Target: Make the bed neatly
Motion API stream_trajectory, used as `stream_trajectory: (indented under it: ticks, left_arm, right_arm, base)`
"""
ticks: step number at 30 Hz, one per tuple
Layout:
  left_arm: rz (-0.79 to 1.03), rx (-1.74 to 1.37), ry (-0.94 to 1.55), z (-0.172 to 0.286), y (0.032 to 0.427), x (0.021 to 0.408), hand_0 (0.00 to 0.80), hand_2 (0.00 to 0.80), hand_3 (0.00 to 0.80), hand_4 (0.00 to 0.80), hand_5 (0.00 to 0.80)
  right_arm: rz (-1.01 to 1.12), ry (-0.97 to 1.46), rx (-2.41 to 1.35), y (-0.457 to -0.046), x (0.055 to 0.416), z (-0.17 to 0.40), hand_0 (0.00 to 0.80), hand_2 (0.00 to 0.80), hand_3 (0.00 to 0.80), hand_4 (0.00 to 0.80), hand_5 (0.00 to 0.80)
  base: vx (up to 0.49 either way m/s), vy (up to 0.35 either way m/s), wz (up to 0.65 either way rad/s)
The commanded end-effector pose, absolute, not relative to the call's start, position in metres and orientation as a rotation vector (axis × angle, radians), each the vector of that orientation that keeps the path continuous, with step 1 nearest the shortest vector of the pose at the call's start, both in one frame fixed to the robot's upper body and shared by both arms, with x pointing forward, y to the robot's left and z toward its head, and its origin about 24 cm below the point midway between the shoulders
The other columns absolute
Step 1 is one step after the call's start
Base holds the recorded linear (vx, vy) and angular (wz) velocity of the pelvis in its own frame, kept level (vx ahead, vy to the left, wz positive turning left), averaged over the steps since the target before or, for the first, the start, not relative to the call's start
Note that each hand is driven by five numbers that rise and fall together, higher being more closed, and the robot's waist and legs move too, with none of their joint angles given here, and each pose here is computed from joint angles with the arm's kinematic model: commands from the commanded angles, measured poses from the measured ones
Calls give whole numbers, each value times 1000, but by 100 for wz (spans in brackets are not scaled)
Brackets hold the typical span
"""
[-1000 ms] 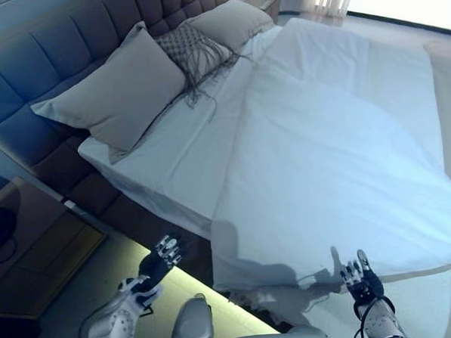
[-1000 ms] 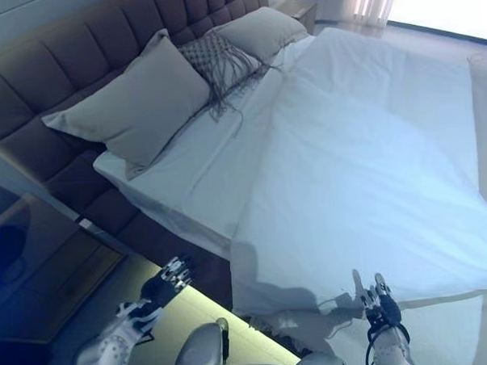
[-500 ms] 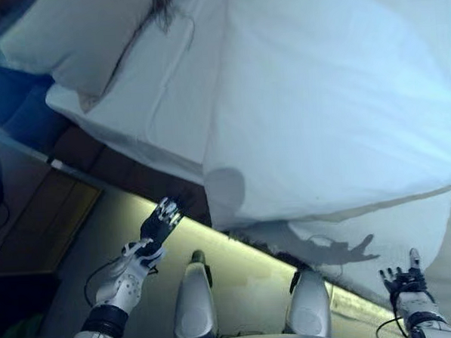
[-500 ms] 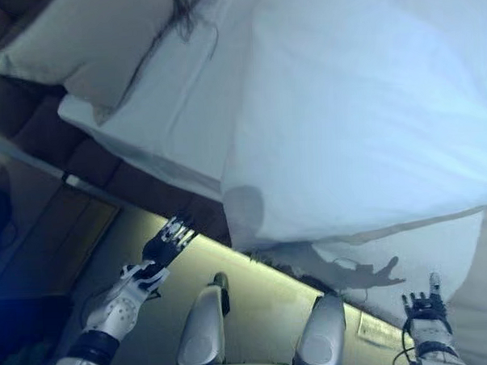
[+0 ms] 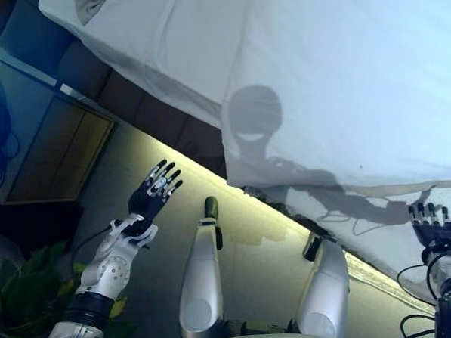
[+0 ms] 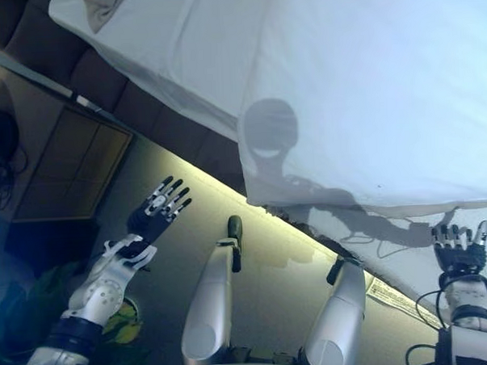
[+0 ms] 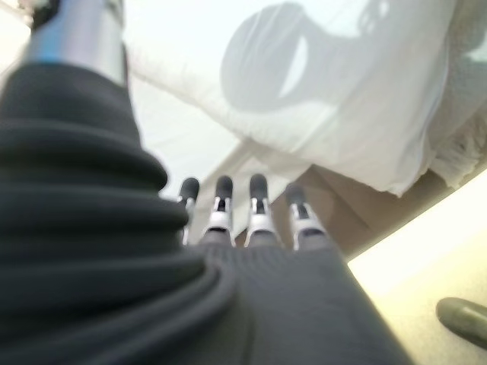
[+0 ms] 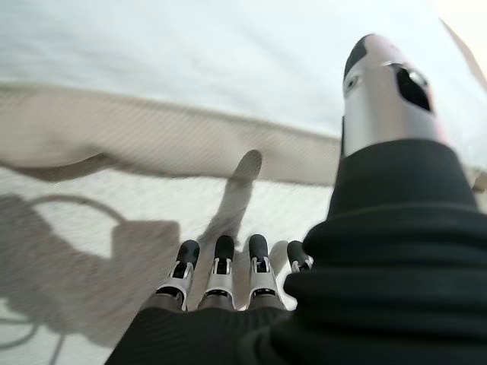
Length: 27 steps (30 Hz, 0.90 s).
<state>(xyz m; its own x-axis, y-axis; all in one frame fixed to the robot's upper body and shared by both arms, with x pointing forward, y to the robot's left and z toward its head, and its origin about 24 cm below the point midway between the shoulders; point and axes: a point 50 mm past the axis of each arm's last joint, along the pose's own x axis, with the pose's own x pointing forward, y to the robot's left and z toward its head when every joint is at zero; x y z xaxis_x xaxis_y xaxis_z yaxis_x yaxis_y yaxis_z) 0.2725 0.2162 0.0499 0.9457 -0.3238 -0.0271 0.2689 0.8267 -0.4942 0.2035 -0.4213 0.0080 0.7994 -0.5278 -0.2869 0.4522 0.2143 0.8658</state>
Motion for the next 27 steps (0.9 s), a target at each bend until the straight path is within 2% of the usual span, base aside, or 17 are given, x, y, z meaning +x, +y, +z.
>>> stream_trajectory:
  ticks: [1,17,27]
  left_arm:
    - [-301,-509,81,58,233,269,0,0,0,0,0]
    - [-323,-504,49,64,238,273,0,0,0,0,0]
    - [-354,-513,12,78,234,276,0,0,0,0,0]
  right_arm:
    - [-680,-139,1221,-431,195,14,0,0,0,0,0]
    - [-744,-179,1292,-448,196,35,0,0,0,0,0]
    - [-583,-310,1263,-456,222,81,0,0,0,0,0]
  base:
    - [64,-46,-2]
    - [-1,-11,9]
    - [-26,17,-4]
